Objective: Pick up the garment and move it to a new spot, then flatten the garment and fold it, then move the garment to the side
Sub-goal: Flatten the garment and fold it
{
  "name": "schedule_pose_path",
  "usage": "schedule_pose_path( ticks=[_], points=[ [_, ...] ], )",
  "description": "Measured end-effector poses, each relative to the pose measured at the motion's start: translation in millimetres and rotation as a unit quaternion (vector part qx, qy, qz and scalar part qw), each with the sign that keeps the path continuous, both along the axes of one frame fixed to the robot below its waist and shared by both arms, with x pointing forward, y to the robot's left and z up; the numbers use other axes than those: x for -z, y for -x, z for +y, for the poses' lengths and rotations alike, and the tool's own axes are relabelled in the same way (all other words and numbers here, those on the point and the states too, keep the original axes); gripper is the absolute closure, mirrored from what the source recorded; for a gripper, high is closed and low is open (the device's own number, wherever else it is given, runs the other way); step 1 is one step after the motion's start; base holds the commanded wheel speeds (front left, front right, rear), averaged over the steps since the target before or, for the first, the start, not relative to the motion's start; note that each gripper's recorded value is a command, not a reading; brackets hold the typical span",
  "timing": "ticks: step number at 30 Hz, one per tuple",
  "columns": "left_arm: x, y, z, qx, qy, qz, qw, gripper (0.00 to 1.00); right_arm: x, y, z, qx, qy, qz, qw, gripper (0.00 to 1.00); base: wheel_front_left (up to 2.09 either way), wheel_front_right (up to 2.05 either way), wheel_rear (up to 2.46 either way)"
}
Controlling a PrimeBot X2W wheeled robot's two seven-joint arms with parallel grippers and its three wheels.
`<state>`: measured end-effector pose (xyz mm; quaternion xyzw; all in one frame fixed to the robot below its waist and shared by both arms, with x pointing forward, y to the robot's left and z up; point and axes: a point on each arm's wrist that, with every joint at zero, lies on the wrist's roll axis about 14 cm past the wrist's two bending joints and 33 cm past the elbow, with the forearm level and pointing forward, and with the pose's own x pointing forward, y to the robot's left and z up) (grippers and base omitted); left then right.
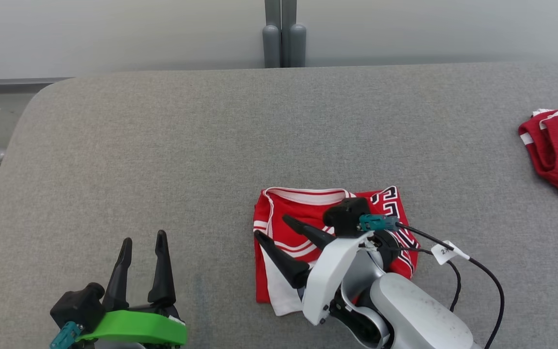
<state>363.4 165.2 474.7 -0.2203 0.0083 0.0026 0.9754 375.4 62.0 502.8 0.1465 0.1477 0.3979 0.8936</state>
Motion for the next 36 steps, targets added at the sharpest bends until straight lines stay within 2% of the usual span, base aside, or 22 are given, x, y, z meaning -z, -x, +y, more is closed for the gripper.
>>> schedule_pose_path(
  ticks=[4, 10, 18, 20, 21, 22, 24, 25, 26, 31, 36],
  points=[
    [-1, -2, -4, 0.007, -0.002, -0.003, 1.0, 0.0, -24, -5, -11, 0.026, -0.037, -0.028, 0.999, 0.0, 0.0, 0.0, 0.0],
    [-5, -5, -11, 0.018, -0.003, -0.009, 1.0, 0.0, -50, -25, -57, 0.113, -0.071, -0.075, 0.988, 0.0, 0.0, 0.0, 0.0],
    [-8, -6, -17, 0.027, -0.005, -0.013, 1.0, 0.0, -41, -40, -119, 0.215, -0.057, -0.085, 0.971, 0.0, 0.0, 0.0, 0.0],
    [-8, -6, -17, 0.027, -0.005, -0.013, 1.0, 0.0, -36, -42, -132, 0.236, -0.048, -0.085, 0.967, 0.29, 0.0, 0.0, 0.0],
    [-8, -6, -17, 0.028, -0.005, -0.013, 1.0, 0.0, -33, -43, -137, 0.242, -0.042, -0.087, 0.965, 0.51, 0.0, 0.0, 0.0],
    [-7, -5, -17, 0.027, -0.006, -0.013, 1.0, 0.0, -30, -44, -143, 0.251, -0.034, -0.089, 0.963, 0.55, 0.0, 0.0, 0.0],
    [-7, -5, -17, 0.028, -0.008, -0.013, 0.999, 0.0, -21, -46, -153, 0.263, -0.015, -0.087, 0.961, 0.71, 0.0, 0.0, 0.0],
    [-7, -5, -16, 0.028, -0.009, -0.013, 0.999, 0.0, -16, -46, -158, 0.267, -0.004, -0.086, 0.96, 0.95, 0.0, 0.0, 0.0],
    [-7, -5, -16, 0.027, -0.01, -0.013, 0.999, 0.0, -9, -47, -163, 0.271, 0.011, -0.082, 0.959, 1.0, 0.0, 0.0, 0.0],
    [-9, -5, -12, 0.021, -0.014, -0.016, 1.0, 0.0, 33, -47, -170, 0.261, 0.076, -0.046, 0.961, 1.0, 0.0, 0.0, 0.0],
    [-7, -3, -4, 0.01, -0.015, -0.012, 1.0, 0.0, 46, -55, -149, 0.222, 0.097, -0.037, 0.969, 1.0, 0.0, 0.0, 0.0]
  ],
)
